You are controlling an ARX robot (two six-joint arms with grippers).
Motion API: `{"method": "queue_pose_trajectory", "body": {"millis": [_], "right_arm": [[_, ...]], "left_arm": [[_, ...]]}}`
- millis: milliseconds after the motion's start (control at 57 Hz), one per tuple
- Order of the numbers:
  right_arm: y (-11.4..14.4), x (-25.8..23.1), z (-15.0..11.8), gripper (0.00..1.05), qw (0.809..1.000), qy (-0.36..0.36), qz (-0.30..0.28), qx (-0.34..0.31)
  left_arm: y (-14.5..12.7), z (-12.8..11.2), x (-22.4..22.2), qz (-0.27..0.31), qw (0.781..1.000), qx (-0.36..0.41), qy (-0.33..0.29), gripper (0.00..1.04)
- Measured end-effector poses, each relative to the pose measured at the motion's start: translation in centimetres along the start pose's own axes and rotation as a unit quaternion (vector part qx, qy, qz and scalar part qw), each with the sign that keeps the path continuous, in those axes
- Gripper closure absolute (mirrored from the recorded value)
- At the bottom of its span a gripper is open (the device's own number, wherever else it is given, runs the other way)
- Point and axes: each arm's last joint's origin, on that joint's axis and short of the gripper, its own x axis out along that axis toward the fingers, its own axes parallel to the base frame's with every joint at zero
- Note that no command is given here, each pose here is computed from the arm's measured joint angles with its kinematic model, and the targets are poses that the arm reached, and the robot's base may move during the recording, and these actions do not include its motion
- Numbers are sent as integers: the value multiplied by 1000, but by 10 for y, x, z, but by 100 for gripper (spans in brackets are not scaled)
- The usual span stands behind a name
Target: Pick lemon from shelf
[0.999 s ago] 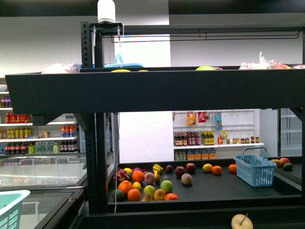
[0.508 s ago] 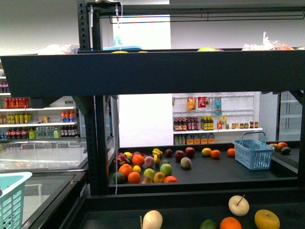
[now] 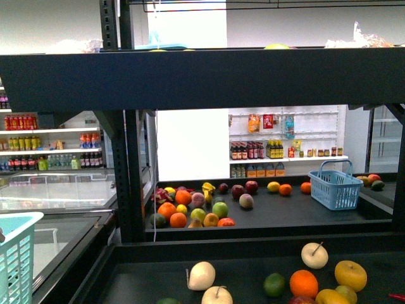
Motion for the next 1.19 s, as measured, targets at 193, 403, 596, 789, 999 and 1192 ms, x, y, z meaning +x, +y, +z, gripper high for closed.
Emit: {"method": "queue_pose_trajectory", "body": {"millis": [193, 403, 596, 789, 999, 1192], "right_arm": [[0, 0, 0, 7, 1000, 0, 0, 0], [0, 0, 0, 7, 1000, 0, 0, 0], [0, 0, 0, 7, 1000, 0, 0, 0], [0, 0, 0, 7, 1000, 0, 0, 0], [0, 0, 0, 7, 1000, 0, 0, 0], [0, 0, 0, 7, 1000, 0, 0, 0]], "left_arm": [[-1, -2, 10, 25, 1000, 9, -5, 15], [1, -3, 12, 47, 999, 25, -10, 61], [4, -1, 9, 63, 998, 17, -17, 87], [-3, -7, 2, 75, 996, 39, 8, 89], [-18, -25, -5, 72, 991, 103, 50, 90], [-41, -61, -8, 47, 974, 178, 130, 91]]}}
